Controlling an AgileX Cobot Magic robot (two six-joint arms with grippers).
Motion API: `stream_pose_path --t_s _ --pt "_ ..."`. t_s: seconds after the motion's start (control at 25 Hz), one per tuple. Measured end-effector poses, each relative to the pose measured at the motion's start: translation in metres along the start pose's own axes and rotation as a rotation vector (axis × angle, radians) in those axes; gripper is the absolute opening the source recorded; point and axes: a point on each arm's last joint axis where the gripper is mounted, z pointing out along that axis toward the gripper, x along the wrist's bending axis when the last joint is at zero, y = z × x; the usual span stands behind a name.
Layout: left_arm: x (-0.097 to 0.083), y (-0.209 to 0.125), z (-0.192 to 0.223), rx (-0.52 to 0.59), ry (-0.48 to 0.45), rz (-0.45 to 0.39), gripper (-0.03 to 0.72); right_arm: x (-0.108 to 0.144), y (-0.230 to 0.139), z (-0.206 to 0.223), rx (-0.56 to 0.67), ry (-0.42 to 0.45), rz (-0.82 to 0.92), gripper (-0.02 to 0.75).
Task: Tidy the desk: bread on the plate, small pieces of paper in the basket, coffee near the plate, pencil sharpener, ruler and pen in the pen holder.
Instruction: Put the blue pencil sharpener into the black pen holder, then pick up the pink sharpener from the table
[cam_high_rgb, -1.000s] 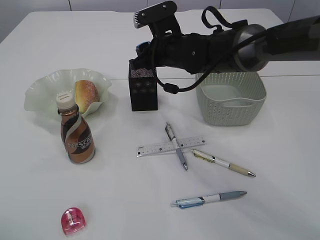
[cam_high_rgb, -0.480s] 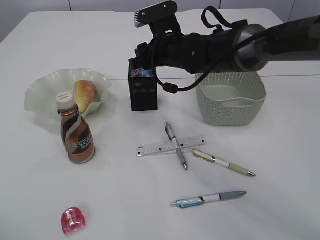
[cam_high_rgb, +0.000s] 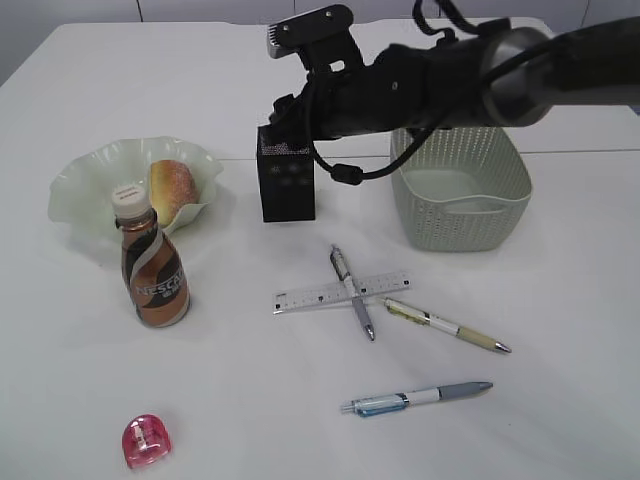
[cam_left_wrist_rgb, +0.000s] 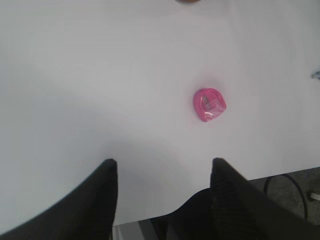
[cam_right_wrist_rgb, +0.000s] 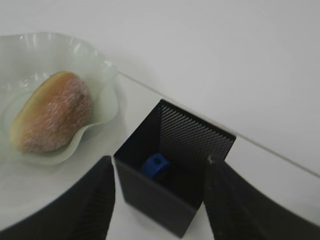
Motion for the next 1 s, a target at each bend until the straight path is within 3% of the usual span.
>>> stream_pose_path --t_s 0.28,0.48,0.84,1.0 --pt "0.0 0.0 0.0 0.002 0.0 0.0 0.433 0.012 0.022 -0.053 0.214 0.17 0.066 0.417" --pt "0.0 0.0 0.0 0.002 0.0 0.0 0.433 0.034 0.034 -0.087 0.325 0.271 0.108 0.417" --pt "0.0 0.0 0.0 -0.002 0.0 0.0 0.433 0.081 0.019 -0.113 0.641 0.255 0.132 0.417" --pt "0.0 0.002 0.0 -0.021 0.003 0.0 0.433 0.105 0.015 -0.12 0.716 0.213 0.163 0.417"
